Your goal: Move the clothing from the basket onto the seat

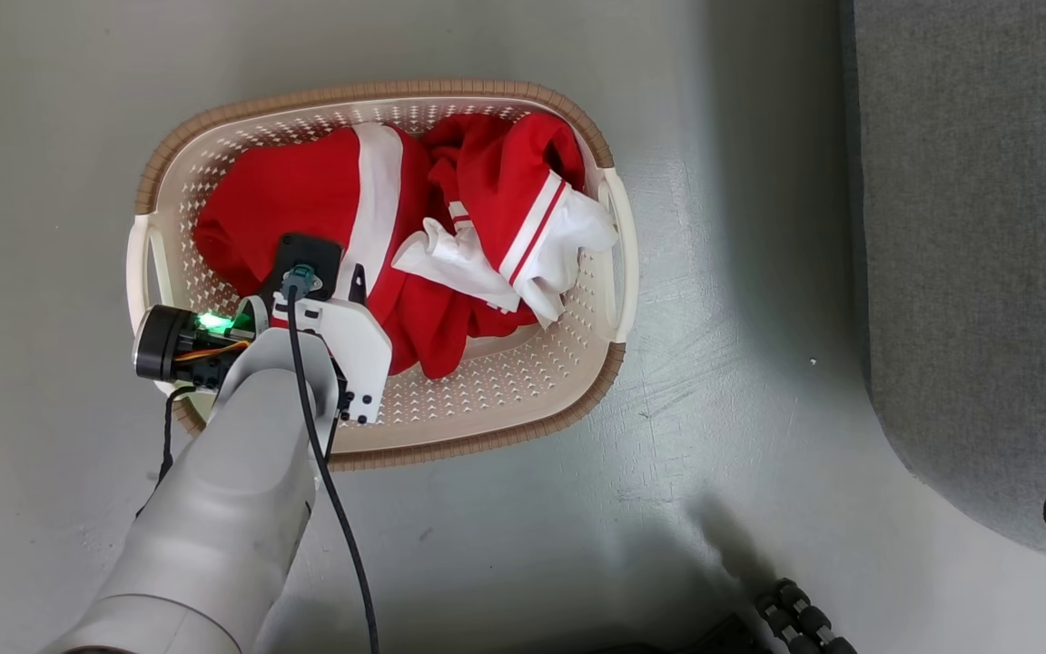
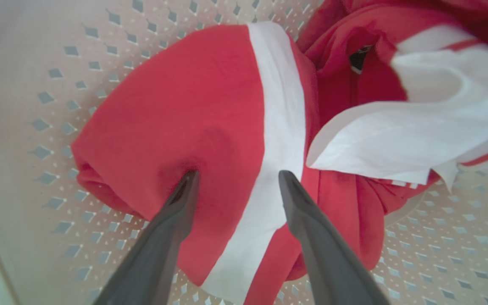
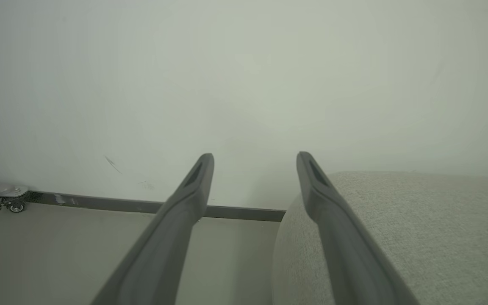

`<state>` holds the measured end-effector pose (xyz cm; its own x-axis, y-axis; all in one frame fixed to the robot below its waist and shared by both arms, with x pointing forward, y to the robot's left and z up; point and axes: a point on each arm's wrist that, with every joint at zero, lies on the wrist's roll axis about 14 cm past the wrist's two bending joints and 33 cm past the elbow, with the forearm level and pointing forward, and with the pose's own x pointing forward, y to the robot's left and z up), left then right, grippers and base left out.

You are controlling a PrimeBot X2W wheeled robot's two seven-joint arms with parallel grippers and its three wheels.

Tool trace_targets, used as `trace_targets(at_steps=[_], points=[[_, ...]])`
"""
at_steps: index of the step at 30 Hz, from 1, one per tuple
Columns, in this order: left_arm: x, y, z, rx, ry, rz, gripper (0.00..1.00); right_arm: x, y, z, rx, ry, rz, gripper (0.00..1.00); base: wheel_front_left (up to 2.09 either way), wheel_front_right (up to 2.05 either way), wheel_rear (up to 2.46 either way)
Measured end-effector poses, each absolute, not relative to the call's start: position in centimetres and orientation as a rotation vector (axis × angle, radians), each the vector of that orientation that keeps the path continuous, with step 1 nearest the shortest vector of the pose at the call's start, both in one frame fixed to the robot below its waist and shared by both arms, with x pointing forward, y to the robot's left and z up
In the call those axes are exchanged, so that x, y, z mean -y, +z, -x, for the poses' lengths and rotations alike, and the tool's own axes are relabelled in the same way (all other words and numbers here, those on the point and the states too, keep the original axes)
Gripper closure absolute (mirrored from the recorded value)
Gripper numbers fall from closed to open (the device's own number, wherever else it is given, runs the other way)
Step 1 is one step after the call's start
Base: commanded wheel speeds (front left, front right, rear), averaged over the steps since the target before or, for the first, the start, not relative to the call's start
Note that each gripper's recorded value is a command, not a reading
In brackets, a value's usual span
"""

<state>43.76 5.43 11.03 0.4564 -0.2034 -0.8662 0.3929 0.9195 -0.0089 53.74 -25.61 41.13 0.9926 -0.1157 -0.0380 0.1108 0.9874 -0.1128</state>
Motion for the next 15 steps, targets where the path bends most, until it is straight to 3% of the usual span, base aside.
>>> trace_targets(at_steps=[8, 15], points=[[-5.28, 10.7, -43.67, -1.041, -0.366, -0.202, 0.0, 25.57, 40.89, -53.86, -0.045, -0.111, 0.115, 0.0, 0.0, 0.0, 0.0], [-5.35, 10.49, -43.78, -1.043, -0.358, -0.205, 0.1, 25.34, 40.89, -54.01, -0.039, -0.104, 0.117, 0.0, 0.0, 0.0, 0.0]])
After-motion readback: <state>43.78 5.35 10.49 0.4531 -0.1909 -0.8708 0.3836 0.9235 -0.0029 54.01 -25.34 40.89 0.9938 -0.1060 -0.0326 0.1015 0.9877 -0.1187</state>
